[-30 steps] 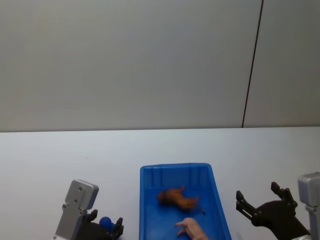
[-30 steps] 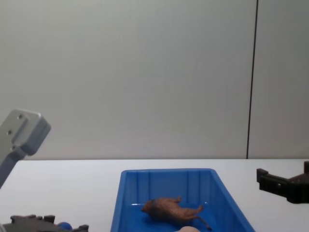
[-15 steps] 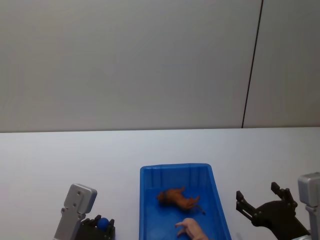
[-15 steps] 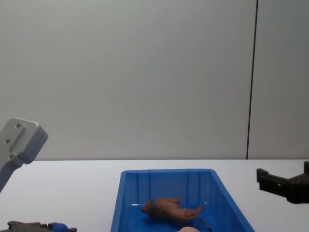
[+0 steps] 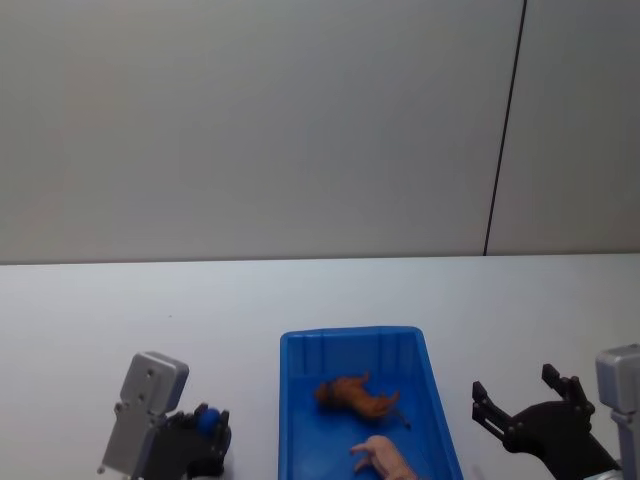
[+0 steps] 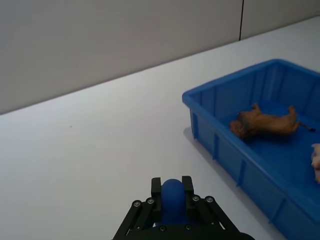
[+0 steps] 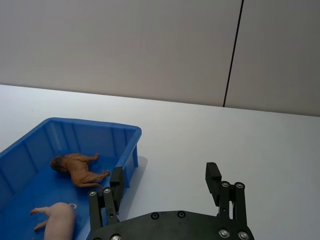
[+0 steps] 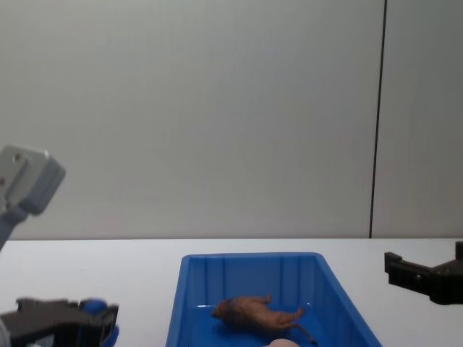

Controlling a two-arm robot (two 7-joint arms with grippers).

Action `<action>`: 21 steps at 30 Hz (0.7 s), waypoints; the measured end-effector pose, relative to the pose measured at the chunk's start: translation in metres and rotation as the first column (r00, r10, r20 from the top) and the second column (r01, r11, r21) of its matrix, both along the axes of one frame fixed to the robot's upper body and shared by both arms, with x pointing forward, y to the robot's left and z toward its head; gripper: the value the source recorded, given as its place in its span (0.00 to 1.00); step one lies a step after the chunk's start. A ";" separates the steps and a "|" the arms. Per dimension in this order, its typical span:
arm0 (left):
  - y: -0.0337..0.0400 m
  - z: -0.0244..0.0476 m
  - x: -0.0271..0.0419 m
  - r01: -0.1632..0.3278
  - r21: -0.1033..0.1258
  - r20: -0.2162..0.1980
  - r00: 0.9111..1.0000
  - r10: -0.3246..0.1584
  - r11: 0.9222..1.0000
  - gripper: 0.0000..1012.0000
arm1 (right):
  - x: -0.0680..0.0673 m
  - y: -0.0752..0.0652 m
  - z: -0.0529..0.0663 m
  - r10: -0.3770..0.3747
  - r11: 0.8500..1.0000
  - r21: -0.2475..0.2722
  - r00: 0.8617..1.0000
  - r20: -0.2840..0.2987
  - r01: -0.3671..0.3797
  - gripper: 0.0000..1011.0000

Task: Pick up the two dolls from the table and place them into the box.

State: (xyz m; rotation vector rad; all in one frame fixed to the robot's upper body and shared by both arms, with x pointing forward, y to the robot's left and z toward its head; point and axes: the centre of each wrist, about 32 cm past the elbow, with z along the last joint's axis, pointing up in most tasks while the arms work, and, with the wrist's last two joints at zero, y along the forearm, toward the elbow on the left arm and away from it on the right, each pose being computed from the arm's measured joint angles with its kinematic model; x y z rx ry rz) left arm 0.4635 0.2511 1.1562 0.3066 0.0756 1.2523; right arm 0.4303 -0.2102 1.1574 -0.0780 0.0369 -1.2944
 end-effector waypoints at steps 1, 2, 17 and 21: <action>-0.0003 0.0028 0.0003 0.009 -0.003 0.016 1.000 -0.008 1.000 0.23 | 0.000 0.000 0.000 0.000 1.000 0.000 1.000 0.000 0.000 0.99; -0.0005 0.0048 0.0006 0.013 -0.005 0.026 1.000 -0.013 1.000 0.23 | 0.000 0.000 0.000 0.000 1.000 0.000 1.000 0.000 0.000 0.99; -0.0077 0.0327 0.0099 0.177 -0.055 0.159 0.973 -0.166 0.983 0.15 | 0.000 0.000 0.000 0.000 1.000 0.000 1.000 0.000 0.000 0.99; -0.0105 0.0374 0.0129 0.226 -0.071 0.180 0.961 -0.211 0.971 0.13 | 0.000 0.000 0.000 0.000 1.000 0.000 1.000 0.000 0.000 0.99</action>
